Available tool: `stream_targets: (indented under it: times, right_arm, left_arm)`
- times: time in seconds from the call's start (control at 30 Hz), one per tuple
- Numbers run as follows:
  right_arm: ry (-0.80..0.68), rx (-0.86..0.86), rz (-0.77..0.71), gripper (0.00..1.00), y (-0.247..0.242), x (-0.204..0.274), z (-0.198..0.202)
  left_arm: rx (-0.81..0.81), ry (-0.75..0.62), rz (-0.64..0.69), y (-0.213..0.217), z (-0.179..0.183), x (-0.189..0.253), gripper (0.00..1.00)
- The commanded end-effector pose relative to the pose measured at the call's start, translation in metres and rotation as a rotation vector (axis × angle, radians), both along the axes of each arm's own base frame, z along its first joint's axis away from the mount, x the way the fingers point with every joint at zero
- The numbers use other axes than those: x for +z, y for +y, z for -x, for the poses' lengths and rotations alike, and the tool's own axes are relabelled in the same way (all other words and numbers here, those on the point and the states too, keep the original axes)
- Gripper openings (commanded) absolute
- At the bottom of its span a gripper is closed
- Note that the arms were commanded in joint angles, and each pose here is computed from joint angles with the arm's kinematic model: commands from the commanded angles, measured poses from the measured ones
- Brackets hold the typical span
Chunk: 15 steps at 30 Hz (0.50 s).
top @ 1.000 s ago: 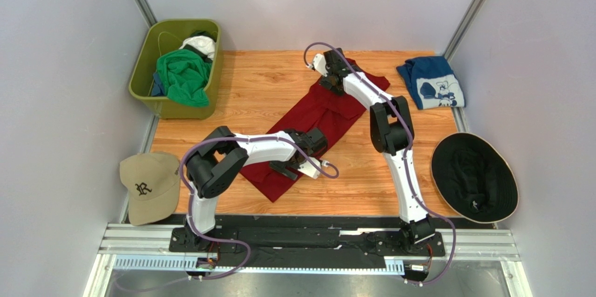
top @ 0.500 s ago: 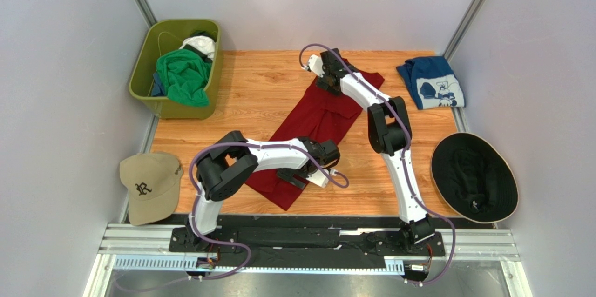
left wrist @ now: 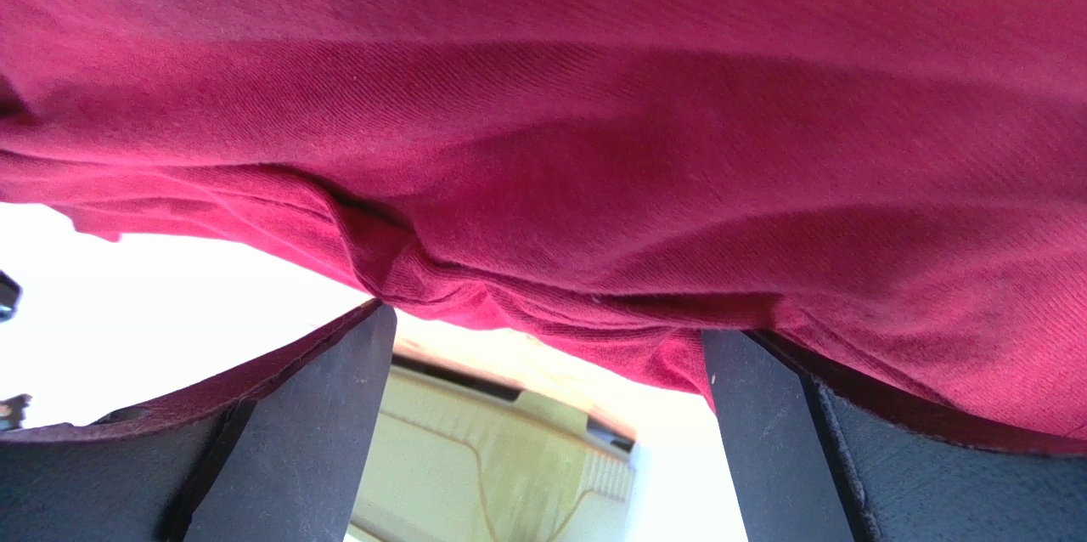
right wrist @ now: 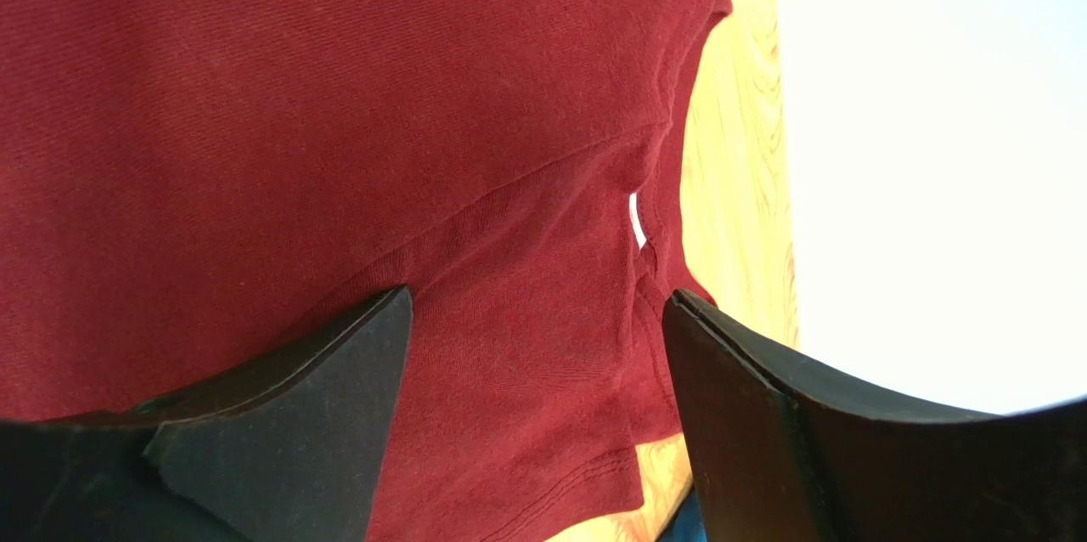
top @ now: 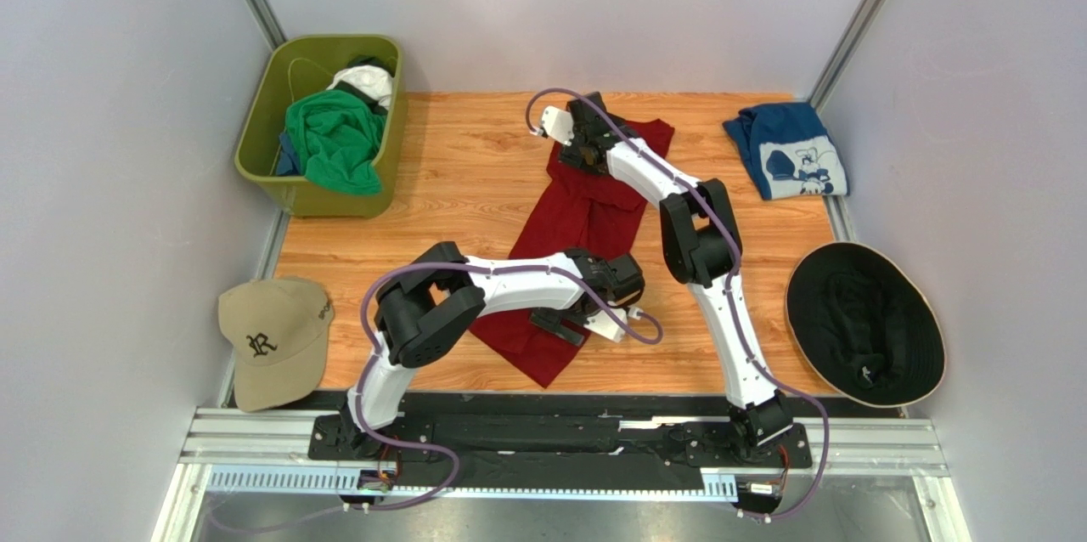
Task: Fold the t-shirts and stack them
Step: Fold the tshirt
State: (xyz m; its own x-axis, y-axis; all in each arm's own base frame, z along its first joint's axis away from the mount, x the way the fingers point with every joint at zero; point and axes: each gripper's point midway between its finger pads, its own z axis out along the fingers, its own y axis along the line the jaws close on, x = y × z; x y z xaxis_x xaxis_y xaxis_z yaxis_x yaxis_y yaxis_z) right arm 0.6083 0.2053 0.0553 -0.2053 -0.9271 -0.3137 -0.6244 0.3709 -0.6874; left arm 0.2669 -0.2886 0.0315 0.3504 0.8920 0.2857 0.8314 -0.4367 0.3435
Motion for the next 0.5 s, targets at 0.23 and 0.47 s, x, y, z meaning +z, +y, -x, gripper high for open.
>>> stream_targets:
  times: [0.23, 0.47]
  right_arm:
    - [-0.066, 0.056, 0.019, 0.79, 0.023, -0.008, -0.022]
    - [-0.113, 0.051, 0.011, 0.79, 0.025, 0.007, -0.03]
  left_arm:
    - [0.014, 0.006, 0.051, -0.024, 0.03, 0.002, 0.99]
    - [0.029, -0.033, 0.116, -0.035, 0.028, 0.016, 0.99]
